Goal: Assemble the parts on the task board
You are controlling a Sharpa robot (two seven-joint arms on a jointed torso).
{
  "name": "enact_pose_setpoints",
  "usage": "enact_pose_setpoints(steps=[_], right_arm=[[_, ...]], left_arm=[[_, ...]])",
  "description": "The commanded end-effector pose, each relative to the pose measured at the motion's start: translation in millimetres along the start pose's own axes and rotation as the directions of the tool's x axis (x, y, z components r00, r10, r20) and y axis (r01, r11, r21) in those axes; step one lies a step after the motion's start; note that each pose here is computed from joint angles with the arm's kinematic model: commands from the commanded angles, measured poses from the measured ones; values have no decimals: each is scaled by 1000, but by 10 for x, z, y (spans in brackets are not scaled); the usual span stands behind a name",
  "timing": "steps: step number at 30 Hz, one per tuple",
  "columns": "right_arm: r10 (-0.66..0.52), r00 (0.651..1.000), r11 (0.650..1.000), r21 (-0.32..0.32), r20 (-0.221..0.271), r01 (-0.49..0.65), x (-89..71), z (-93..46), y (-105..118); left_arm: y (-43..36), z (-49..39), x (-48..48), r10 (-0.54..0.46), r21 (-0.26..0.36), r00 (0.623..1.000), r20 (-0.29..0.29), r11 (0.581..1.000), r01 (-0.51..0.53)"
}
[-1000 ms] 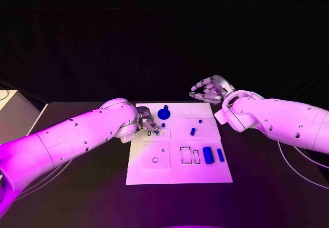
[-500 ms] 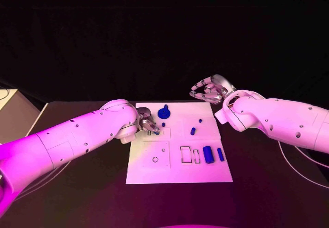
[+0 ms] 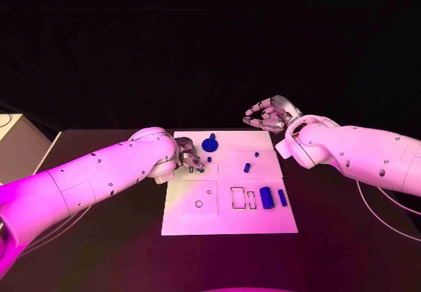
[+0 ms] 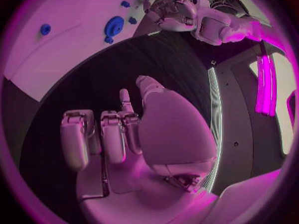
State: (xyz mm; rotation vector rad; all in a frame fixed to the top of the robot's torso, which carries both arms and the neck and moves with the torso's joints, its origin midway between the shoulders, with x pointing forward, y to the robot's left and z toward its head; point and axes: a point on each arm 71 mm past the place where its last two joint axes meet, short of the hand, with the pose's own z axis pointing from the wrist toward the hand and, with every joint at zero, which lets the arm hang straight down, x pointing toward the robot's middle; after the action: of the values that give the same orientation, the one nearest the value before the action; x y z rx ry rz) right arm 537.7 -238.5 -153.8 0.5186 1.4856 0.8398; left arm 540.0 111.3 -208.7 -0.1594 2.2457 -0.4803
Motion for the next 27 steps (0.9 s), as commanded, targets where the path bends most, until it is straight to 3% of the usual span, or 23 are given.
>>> enact_pose_setpoints(steps=[1, 14, 27], right_arm=[[-8, 1000, 1000, -10, -8, 8, 8, -3, 6], [-8, 1000, 1000, -10, -8, 8, 10, -3, 5], [-8, 1000, 1000, -10, -10, 8, 20, -2, 5]], left_arm=[[-14, 2, 15, 4, 3, 1000, -9, 1000, -4], [-12, 28, 41, 26, -8, 998, -54, 1000, -26], [-35, 78, 59, 24, -15, 998, -60, 1000, -25]])
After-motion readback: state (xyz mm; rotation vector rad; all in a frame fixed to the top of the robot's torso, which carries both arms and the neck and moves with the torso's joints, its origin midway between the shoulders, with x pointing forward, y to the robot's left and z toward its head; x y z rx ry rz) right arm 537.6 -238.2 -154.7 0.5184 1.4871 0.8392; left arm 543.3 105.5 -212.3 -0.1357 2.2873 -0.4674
